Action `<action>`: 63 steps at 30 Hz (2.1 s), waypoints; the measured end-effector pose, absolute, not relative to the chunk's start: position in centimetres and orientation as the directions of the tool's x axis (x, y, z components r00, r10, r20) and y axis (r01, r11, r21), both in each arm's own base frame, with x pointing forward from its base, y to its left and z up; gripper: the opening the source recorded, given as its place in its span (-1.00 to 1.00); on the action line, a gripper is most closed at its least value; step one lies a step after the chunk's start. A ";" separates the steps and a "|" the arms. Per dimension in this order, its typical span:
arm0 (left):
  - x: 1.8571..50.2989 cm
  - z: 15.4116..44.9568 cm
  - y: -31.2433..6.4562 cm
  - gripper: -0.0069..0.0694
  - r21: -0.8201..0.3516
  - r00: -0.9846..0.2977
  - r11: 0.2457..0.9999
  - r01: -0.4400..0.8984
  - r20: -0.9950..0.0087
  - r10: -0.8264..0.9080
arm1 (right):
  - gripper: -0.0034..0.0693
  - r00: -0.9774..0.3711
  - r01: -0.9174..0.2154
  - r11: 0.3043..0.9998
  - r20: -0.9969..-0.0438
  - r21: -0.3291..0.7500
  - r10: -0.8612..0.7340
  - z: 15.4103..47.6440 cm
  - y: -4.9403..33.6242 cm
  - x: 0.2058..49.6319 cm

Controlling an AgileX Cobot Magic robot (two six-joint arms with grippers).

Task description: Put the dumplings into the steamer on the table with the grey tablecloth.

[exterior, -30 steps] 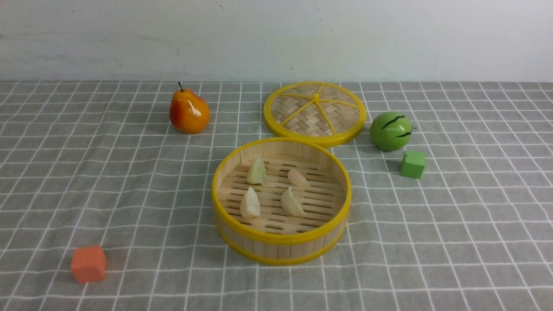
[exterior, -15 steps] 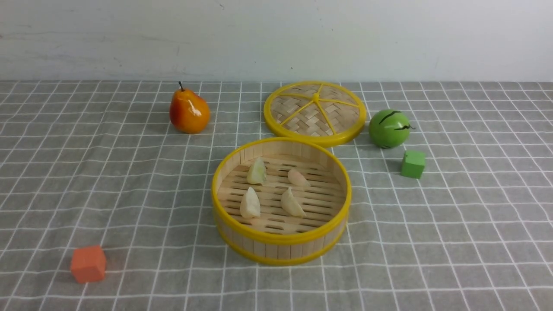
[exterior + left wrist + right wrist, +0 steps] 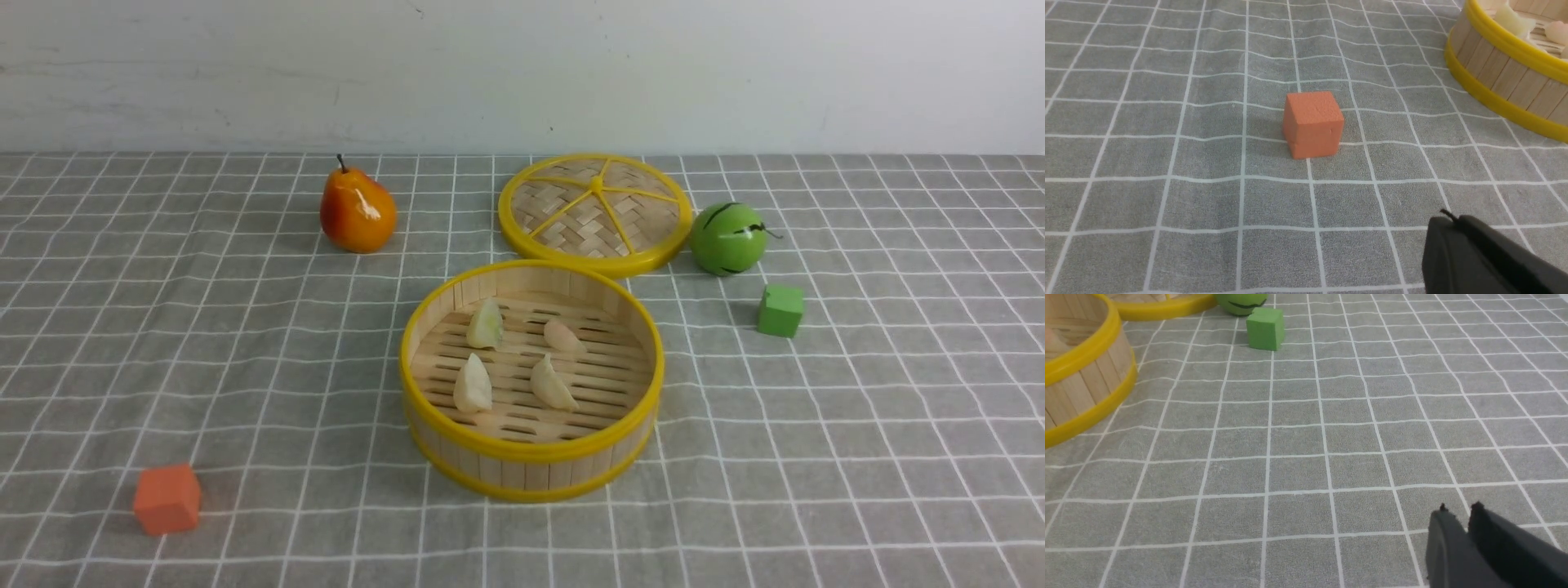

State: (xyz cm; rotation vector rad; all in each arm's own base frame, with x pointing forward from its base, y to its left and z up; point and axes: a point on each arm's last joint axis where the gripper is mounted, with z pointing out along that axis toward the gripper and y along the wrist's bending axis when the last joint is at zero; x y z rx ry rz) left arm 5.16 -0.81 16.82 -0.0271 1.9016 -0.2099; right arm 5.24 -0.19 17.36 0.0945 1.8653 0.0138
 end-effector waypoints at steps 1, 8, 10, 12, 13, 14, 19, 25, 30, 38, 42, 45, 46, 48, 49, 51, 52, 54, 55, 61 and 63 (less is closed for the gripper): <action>5.2 16.8 -0.8 -0.86 -0.159 -0.336 0.984 0.084 -0.934 -0.122 | -0.68 -0.289 0.058 0.997 -0.954 0.058 0.072 17.4 -0.2 5.2; 5.2 16.8 -0.8 -0.86 -0.158 -0.336 0.984 0.085 -0.934 -0.121 | -0.66 -0.289 0.058 0.997 -0.954 0.058 0.072 17.4 -0.2 5.2; 5.2 16.8 -0.8 -0.86 -0.158 -0.336 0.984 0.085 -0.934 -0.121 | -0.66 -0.289 0.058 0.997 -0.954 0.058 0.072 17.4 -0.2 5.2; 5.2 16.8 -0.8 -0.86 -0.158 -0.336 0.984 0.085 -0.934 -0.121 | -0.65 -0.289 0.058 0.997 -0.954 0.058 0.072 17.4 -0.2 5.2; 5.2 16.8 -0.8 -0.86 -0.158 -0.336 0.984 0.085 -0.934 -0.121 | -0.65 -0.289 0.058 0.997 -0.954 0.058 0.072 17.4 -0.2 5.2; 5.2 16.8 -0.8 -0.86 -0.158 -0.336 0.984 0.085 -0.934 -0.121 | -0.64 -0.289 0.058 0.997 -0.954 0.058 0.072 17.4 -0.2 5.2; 5.2 16.8 -0.8 -0.86 -0.157 -0.335 0.984 0.085 -0.934 -0.120 | -0.64 -0.289 0.058 0.997 -0.954 0.058 0.072 17.4 -0.2 5.2; 5.2 16.8 -0.8 -0.86 -0.157 -0.335 0.984 0.085 -0.934 -0.121 | -0.62 -0.289 0.058 0.997 -0.954 0.058 0.072 17.4 -0.2 5.2; 5.2 16.8 -0.8 -0.86 -0.157 -0.335 0.984 0.085 -0.934 -0.121 | -0.60 -0.289 0.058 0.997 -0.954 0.058 0.072 17.4 -0.2 5.2; 5.2 16.8 -0.8 -0.85 -0.157 -0.335 0.984 0.085 -0.934 -0.121 | -0.58 -0.289 0.058 0.997 -0.954 0.058 0.072 17.4 -0.2 5.2; 5.2 16.8 -0.8 -0.85 -0.157 -0.335 0.984 0.085 -0.934 -0.121 | -0.57 -0.289 0.058 0.997 -0.954 0.058 0.072 17.4 -0.2 5.2; 5.2 16.8 -0.8 -0.84 -0.157 -0.335 0.984 0.085 -0.934 -0.121 | -0.55 -0.289 0.058 0.997 -0.954 0.058 0.072 17.4 -0.2 5.2; 5.2 16.8 -0.8 -0.84 -0.157 -0.335 0.984 0.085 -0.934 -0.121 | -0.55 -0.289 0.058 0.997 -0.954 0.058 0.072 17.4 -0.2 5.2; 5.2 16.8 -0.8 -0.84 -0.157 -0.335 0.984 0.085 -0.934 -0.121 | -0.55 -0.289 0.058 0.997 -0.954 0.058 0.072 17.4 -0.2 5.2; 5.2 16.8 -0.8 -0.84 -0.157 -0.335 0.984 0.085 -0.934 -0.121 | -0.54 -0.289 0.058 0.997 -0.954 0.058 0.072 17.4 -0.2 5.2; 5.2 16.8 -0.8 -0.84 -0.157 -0.335 0.984 0.085 -0.934 -0.121 | -0.54 -0.289 0.058 0.997 -0.954 0.058 0.072 17.4 -0.2 5.2; 5.2 16.8 -0.8 -0.84 -0.157 -0.335 0.984 0.085 -0.934 -0.121 | -0.53 -0.289 0.058 0.997 -0.954 0.058 0.072 17.4 -0.2 5.2; 5.2 16.8 -0.8 -0.84 -0.157 -0.335 0.984 0.085 -0.934 -0.121 | -0.52 -0.289 0.058 0.997 -0.954 0.058 0.072 17.4 -0.2 5.2; 5.2 16.8 -0.8 -0.83 -0.157 -0.335 0.984 0.085 -0.934 -0.121 | -0.52 -0.289 0.058 0.997 -0.954 0.058 0.072 17.4 -0.2 5.2; 5.2 16.8 -0.8 -0.82 -0.157 -0.336 0.984 0.085 -0.934 -0.120 | -0.50 -0.289 0.058 0.997 -0.954 0.058 0.072 17.4 -0.2 5.2; 5.2 16.8 -0.8 -0.81 -0.157 -0.336 0.984 0.085 -0.934 -0.120 | -0.50 -0.289 0.058 0.997 -0.954 0.058 0.072 17.4 -0.2 5.2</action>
